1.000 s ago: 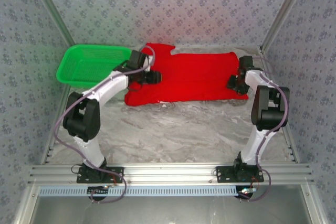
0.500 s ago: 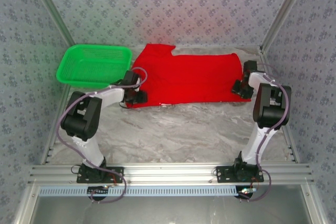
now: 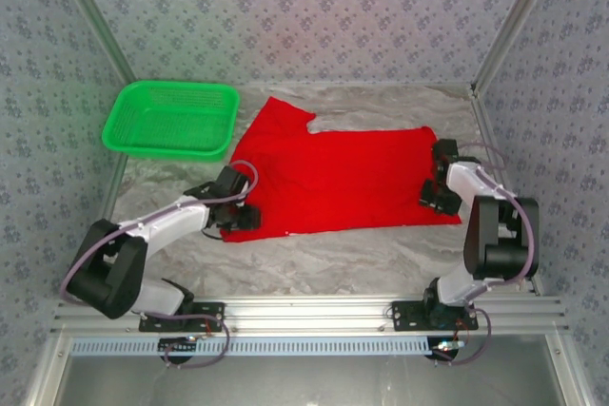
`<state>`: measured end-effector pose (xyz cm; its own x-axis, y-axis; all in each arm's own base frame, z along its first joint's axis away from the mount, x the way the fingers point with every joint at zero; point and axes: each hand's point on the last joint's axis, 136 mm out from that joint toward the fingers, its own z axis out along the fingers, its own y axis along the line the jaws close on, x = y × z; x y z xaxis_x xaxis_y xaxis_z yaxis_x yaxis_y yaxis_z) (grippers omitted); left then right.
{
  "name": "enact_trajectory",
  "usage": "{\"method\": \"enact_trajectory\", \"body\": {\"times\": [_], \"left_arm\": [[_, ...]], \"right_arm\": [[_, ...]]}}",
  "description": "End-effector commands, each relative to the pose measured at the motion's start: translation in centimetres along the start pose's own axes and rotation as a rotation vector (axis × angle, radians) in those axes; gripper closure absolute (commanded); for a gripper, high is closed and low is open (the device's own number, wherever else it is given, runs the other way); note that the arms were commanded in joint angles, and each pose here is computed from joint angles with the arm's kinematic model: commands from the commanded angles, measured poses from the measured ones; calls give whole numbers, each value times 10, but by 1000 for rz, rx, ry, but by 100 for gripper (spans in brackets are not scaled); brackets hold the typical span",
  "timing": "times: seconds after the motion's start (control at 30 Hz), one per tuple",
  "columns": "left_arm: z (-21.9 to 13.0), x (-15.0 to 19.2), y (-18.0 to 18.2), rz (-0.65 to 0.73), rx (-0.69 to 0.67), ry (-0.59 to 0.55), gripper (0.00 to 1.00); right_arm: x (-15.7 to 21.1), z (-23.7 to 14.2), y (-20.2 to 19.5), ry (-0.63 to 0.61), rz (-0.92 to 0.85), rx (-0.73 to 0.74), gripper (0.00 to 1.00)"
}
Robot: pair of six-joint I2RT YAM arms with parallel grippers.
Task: Fold the inside-out t-shirt
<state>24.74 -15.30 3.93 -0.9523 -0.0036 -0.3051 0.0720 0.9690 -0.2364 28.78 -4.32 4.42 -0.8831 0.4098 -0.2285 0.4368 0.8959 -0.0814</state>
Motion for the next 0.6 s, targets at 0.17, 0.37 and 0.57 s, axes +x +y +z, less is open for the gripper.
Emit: {"method": "enact_trajectory", "body": {"times": [0.17,0.37,0.57], "left_arm": [[-35,-127,-31,23,48,-242,43],[-9,-140,-12,-23,-13,-171,45],[7,-122,2,-34,-57,-124,45]], "right_arm": [[-20,-99,204,-287,-443,-602,50],[34,-114,348,-206,-647,-894,52],[59,-84,407,-94,-655,-924,58]]}}
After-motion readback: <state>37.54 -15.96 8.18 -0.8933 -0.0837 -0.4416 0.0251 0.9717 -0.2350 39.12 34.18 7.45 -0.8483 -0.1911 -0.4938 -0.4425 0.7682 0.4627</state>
